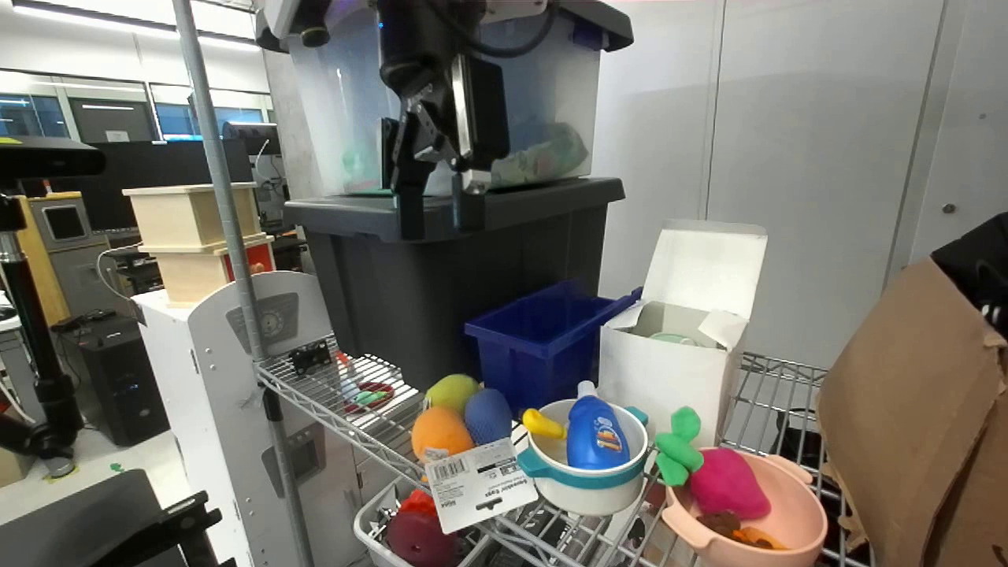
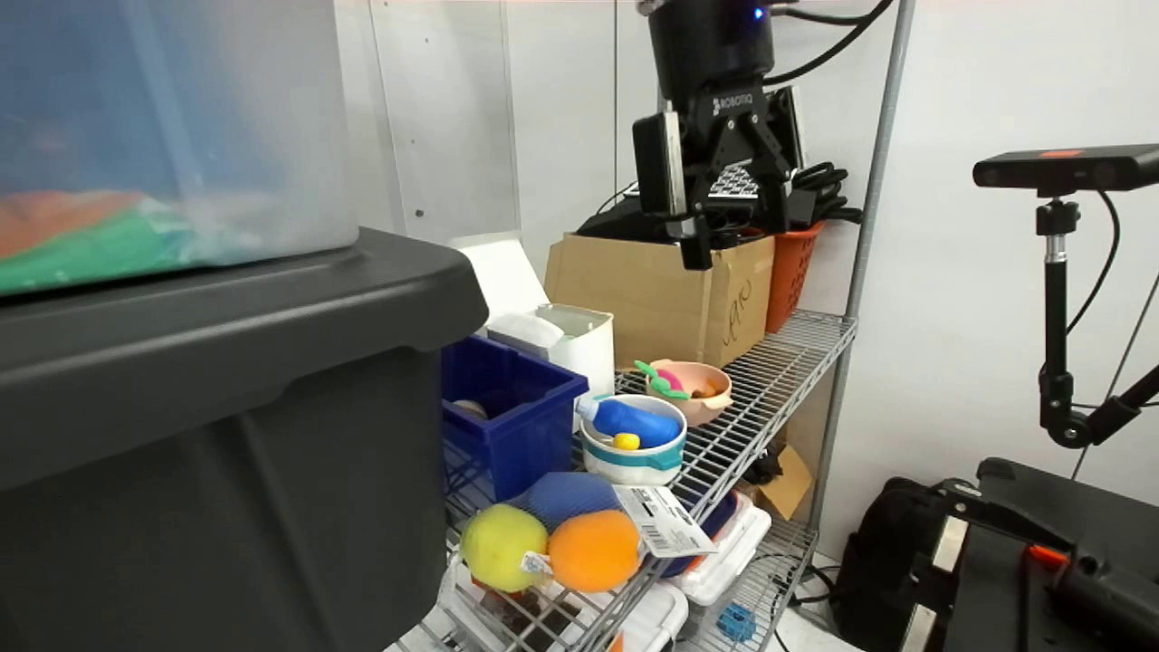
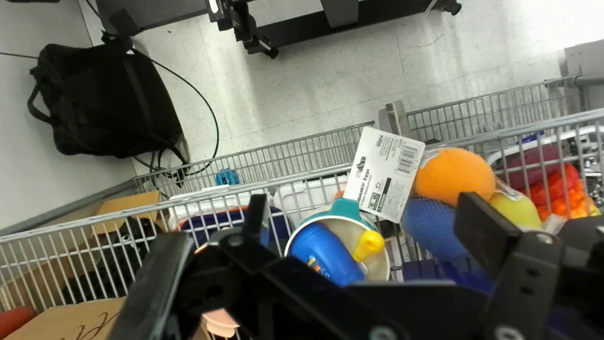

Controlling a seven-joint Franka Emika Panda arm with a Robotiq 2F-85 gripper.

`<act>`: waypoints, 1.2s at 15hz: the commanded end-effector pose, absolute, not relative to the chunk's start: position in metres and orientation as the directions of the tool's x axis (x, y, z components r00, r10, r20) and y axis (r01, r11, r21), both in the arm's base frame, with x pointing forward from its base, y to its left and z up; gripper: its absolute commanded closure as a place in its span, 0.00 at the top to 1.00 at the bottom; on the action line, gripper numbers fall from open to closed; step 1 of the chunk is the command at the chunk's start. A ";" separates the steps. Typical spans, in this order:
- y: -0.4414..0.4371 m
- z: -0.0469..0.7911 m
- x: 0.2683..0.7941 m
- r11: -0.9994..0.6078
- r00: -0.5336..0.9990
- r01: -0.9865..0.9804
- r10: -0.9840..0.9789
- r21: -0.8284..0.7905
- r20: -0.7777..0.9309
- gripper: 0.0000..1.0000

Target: Put the purple toy in the blue box

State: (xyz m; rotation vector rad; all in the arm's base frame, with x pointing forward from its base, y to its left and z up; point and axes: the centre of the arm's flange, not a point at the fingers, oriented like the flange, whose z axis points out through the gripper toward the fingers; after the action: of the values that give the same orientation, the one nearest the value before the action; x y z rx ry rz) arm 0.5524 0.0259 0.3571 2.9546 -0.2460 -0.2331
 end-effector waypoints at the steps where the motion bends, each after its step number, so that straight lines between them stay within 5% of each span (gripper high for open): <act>1: -0.001 0.350 0.586 -0.967 0.975 -0.159 -0.185 0.197 -0.122 1.00; 18: -0.109 0.282 0.680 -0.961 0.960 -0.197 -0.229 0.195 -0.158 1.00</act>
State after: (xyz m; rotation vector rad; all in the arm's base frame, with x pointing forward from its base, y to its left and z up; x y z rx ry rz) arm 0.6484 -0.0913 0.2963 2.9449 -0.2878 -0.2361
